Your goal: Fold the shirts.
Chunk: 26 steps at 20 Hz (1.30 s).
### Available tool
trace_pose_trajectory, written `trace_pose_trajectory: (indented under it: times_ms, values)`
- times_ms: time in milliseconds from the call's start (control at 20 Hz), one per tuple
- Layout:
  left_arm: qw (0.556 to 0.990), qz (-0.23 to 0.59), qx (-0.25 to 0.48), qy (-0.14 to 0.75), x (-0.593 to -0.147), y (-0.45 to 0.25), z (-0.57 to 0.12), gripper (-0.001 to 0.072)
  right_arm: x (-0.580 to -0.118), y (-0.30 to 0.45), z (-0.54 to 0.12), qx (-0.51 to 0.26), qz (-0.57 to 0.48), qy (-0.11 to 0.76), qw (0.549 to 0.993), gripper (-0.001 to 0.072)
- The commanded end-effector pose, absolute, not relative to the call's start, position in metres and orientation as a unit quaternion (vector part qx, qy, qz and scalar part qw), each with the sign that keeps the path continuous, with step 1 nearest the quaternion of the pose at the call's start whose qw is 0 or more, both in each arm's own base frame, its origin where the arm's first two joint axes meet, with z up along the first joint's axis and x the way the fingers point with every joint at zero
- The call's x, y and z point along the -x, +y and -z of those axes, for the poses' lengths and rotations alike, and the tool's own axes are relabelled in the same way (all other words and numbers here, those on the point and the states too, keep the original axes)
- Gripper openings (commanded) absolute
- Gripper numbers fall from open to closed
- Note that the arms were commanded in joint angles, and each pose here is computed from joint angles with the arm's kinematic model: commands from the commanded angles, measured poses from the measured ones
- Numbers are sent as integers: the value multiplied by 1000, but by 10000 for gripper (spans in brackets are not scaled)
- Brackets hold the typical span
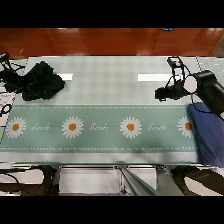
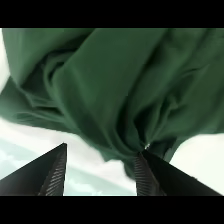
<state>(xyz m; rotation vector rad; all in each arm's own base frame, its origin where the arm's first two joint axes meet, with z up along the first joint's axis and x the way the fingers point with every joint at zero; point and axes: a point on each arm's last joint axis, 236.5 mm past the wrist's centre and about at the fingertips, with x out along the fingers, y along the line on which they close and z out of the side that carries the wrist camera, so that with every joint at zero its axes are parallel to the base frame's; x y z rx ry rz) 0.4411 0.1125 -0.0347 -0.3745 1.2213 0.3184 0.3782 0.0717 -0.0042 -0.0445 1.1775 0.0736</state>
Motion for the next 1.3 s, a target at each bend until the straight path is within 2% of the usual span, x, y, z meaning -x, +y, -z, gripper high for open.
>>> trace_pose_trajectory:
  times_ms: [0,150,300,350,400,450,600,750,850,1100,1250]
  values:
    - [790,-149,207,558,-459,115,66,506,-379,75,4,4,-32,551,834,409]
    - [791,-155,223,548,-470,115,85,505,-382,76,3,3,-33,546,837,409]
    - [770,-146,223,580,-459,107,103,497,-388,78,1,-7,-31,535,844,409]
    - [763,-144,223,589,-456,105,102,344,-388,77,0,-7,-30,534,845,409]
    - [762,-135,215,596,-454,104,96,116,-388,77,-1,-7,-30,534,845,409]
    - [766,-118,196,601,-455,102,86,31,-387,77,-4,-7,-31,531,847,409]
    - [795,-89,191,569,-475,89,30,31,-388,71,-30,0,-29,501,865,409]
    - [859,-24,210,467,-504,49,-66,31,-383,58,-78,6,-14,445,895,409]
    - [893,14,221,391,-507,21,-140,31,-373,53,-109,5,-13,413,911,409]
    - [945,125,199,229,-461,-49,-318,31,-328,41,-152,-6,-8,391,921,409]
    - [950,202,183,150,-419,-100,-404,31,-308,36,-170,-12,-8,374,927,408]
